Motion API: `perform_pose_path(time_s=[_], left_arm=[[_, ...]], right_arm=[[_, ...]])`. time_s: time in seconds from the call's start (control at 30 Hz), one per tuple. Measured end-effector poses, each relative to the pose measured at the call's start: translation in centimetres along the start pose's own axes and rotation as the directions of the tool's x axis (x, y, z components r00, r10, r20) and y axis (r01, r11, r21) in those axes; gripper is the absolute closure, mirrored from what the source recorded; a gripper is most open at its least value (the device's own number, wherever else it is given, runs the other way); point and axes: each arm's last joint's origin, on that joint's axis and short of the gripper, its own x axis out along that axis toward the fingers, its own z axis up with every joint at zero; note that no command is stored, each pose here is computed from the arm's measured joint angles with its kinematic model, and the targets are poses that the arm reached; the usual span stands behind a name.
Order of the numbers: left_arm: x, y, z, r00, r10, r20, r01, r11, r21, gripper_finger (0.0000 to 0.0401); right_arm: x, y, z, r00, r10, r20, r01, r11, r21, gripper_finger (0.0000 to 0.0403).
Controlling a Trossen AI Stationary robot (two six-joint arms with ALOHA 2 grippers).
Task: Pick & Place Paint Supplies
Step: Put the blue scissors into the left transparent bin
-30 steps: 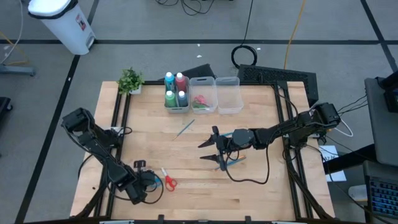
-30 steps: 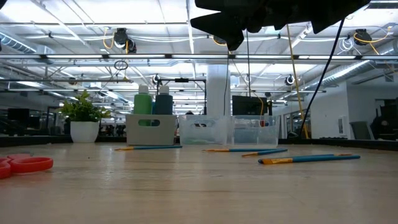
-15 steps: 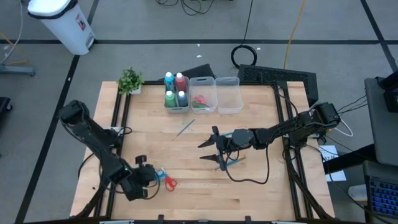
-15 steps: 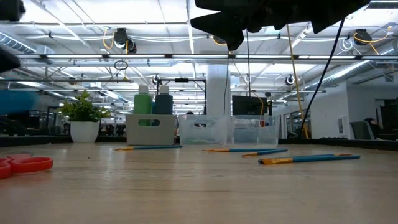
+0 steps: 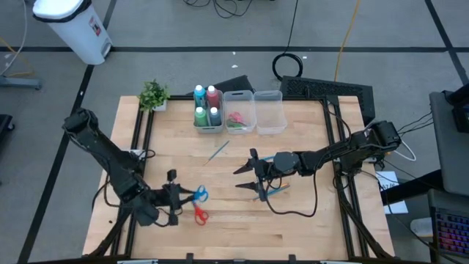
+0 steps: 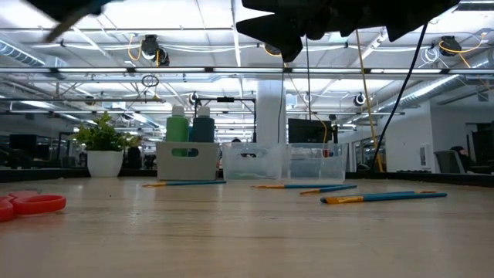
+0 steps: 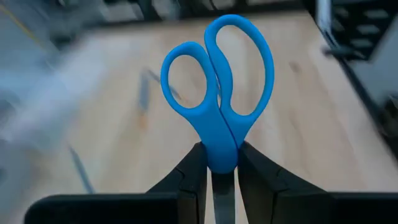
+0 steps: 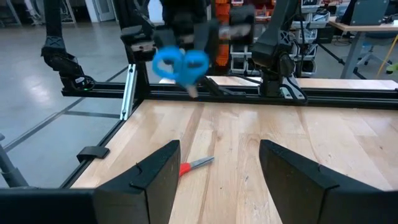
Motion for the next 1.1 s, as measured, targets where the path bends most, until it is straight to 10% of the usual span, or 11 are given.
perform_pose_path(time_s=[0.37, 0.83, 1.1], left_arm=[[3.5, 4.1, 5.0, 0.902, 0.348, 0.254, -0.385, 0.917, 0.109, 0.0333], [9.3, 9.0, 4.7, 0.815, 0.555, 0.166, -0.577, 0.800, 0.163, 0.0333], [11.8, 8.1, 4.0, 0.701, 0.686, 0.193, -0.707, 0.635, 0.312, 0.0333]], right_arm=[[-0.1, -0.4, 0.1, 1.000, -0.014, 0.002, 0.014, 1.000, 0.001, 0.0193], [-0.3, -3.1, -0.6, 0.991, -0.101, -0.090, 0.103, 0.995, 0.010, 0.0193], [-0.4, -4.0, -0.3, 0.971, -0.235, -0.047, 0.237, 0.971, 0.034, 0.0193]])
